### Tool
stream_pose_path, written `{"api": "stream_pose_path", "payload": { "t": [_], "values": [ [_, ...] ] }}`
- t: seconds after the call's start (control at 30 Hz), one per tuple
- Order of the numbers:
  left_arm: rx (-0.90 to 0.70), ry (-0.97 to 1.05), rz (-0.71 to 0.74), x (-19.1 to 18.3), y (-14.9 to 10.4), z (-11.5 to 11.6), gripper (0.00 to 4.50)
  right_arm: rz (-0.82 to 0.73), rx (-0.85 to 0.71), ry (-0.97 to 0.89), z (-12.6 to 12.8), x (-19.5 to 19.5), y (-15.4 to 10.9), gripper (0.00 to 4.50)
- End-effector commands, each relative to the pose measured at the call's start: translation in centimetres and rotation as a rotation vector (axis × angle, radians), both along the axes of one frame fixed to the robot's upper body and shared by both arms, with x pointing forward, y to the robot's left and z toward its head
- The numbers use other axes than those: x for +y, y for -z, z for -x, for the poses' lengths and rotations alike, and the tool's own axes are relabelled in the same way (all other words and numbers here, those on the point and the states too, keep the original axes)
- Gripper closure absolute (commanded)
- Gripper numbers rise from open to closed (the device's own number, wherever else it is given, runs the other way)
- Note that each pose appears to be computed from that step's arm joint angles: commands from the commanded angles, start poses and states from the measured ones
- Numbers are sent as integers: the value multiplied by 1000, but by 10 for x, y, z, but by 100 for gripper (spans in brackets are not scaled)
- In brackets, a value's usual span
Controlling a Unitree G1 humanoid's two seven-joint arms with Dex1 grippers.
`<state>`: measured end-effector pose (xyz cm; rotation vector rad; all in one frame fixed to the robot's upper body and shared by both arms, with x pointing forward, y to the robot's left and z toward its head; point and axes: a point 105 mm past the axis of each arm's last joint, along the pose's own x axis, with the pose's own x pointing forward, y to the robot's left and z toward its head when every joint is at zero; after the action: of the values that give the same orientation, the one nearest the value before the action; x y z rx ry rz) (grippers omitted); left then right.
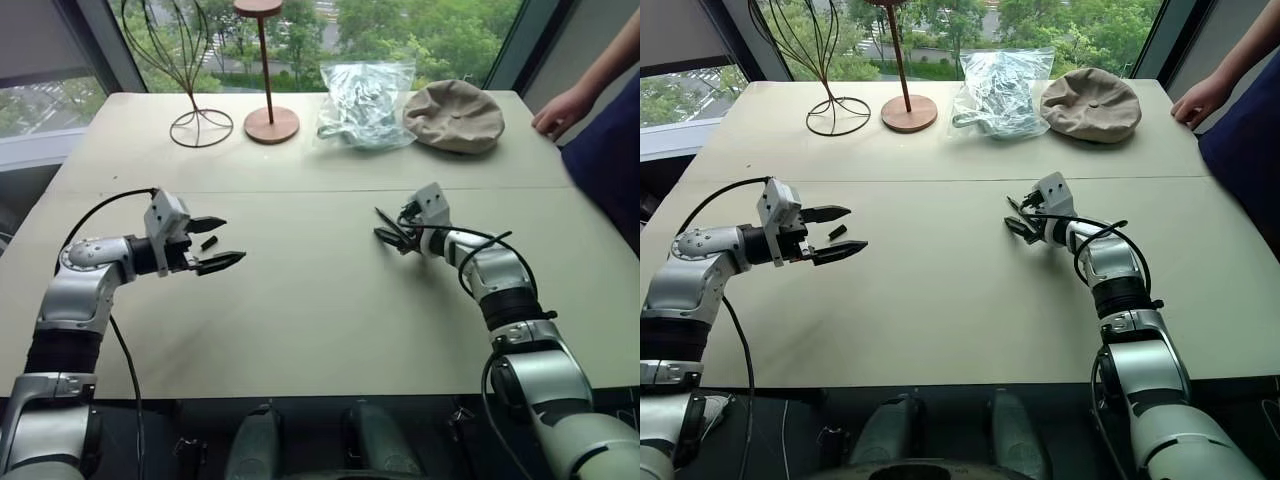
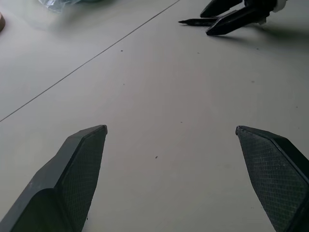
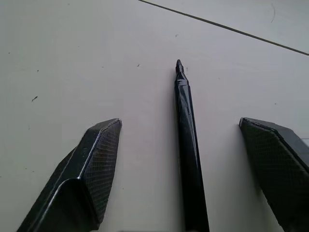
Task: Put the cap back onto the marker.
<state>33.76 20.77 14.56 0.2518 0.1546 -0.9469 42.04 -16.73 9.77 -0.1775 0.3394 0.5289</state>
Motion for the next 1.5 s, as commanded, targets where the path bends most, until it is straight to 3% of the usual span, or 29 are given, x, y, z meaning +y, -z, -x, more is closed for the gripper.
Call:
{"api": "stream_pose_path", "payload": {
  "t": [0.03, 0.17, 0.33, 0.47, 0.57, 0.7, 0.93, 1.5],
  "values": [
    [-54, -1, 15, -1, -15, -1, 0, 5, 41, -45, 3, 8, 7, 242],
    [-58, -5, 17, 0, -16, -1, 0, 20, 55, -64, 6, 10, 10, 448],
    [-55, -16, 17, 3, -15, 0, 0, 26, 52, -65, 6, 9, 8, 448],
    [-92, -159, -7, 27, -11, -7, 0, 19, -92, -103, -1, 12, -39, 448],
    [-83, -274, 13, 53, -4, -7, 0, 25, -173, -248, 10, 29, -73, 448],
    [-66, -392, -4, 82, 12, 0, 0, 20, -208, -520, 49, 60, -96, 448],
    [-35, -438, -2, 89, 32, 5, 0, -4, -205, -657, 76, 89, -104, 448],
    [18, -353, -45, 57, 58, -37, 0, -50, -181, -639, 90, 103, -92, 448]
  ]
}}
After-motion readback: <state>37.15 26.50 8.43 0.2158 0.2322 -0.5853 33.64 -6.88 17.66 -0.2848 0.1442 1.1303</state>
